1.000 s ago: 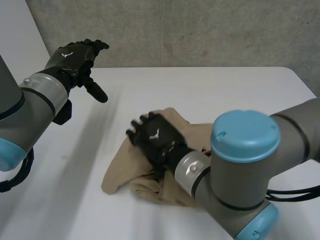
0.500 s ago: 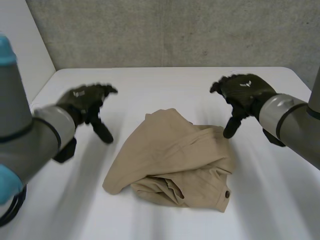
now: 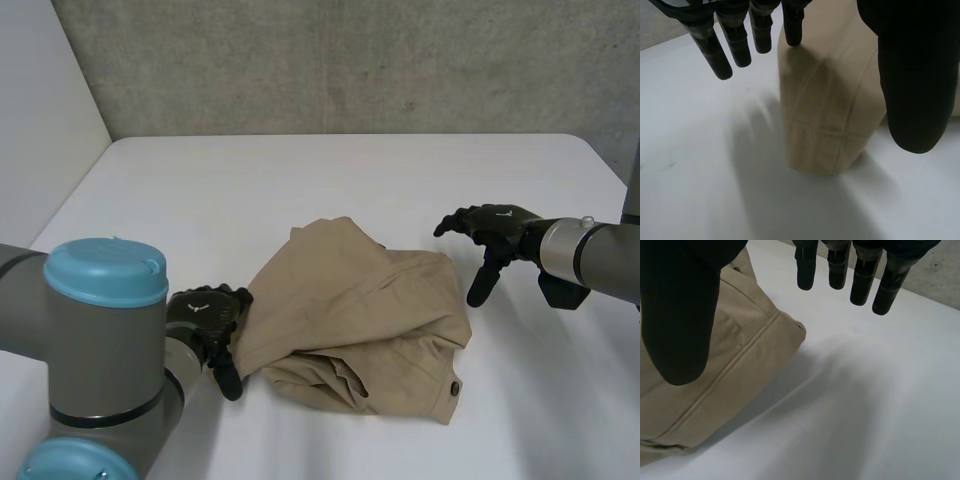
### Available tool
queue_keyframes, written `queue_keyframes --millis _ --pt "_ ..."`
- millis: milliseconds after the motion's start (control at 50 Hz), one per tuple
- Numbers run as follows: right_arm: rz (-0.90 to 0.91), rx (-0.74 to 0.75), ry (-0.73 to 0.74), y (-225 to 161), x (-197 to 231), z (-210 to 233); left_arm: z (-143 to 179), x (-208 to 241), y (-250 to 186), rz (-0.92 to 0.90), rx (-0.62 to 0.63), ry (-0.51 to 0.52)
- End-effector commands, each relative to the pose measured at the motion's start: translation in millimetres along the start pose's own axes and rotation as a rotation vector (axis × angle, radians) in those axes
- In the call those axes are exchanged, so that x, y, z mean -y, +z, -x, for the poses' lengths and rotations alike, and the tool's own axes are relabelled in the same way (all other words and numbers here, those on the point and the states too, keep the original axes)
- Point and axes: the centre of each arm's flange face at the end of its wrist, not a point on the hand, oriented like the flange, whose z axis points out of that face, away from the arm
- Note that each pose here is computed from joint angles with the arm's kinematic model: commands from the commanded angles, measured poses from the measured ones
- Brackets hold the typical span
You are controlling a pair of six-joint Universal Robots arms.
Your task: Fold the shorts.
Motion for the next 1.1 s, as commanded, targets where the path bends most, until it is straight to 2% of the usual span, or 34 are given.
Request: queue_keyframes --millis 20,240,380,460,520,600,720,800,940,1100 --pt "0.001 0.065 0.013 20 -8 -2 0 -6 15 -0.007 0.046 -0.002" --pt "0.002 0.131 0.017 34 -12 3 -5 -9 34 -0.025 0.048 -0.005" --pt "-0.073 0.080 -0.050 23 15 -3 -5 20 42 -0.143 0.065 -0.038" --pt "-0.153 0.034 -0.158 -5 46 0 1 63 23 -0.258 0.066 -0.042" --pt "-0.232 -0.040 -0.225 -31 71 0 9 97 -1 -0.342 0.080 0.008" --pt "-0.361 -0.141 -0.293 -62 100 3 17 136 -33 -0.459 0.108 0.073" --pt "-0.506 -0.265 -0.356 -112 131 12 29 188 -87 -0.663 0.146 0.081" --pt "-0.562 -0.314 -0.375 -143 141 22 29 201 -110 -0.726 0.107 0.087" --pt "-0.648 -0.371 -0.408 -196 152 42 28 203 -144 -0.713 0.012 0.120" --pt "-0.625 -0.361 -0.410 -221 150 54 36 206 -174 -0.735 0.013 0.118"
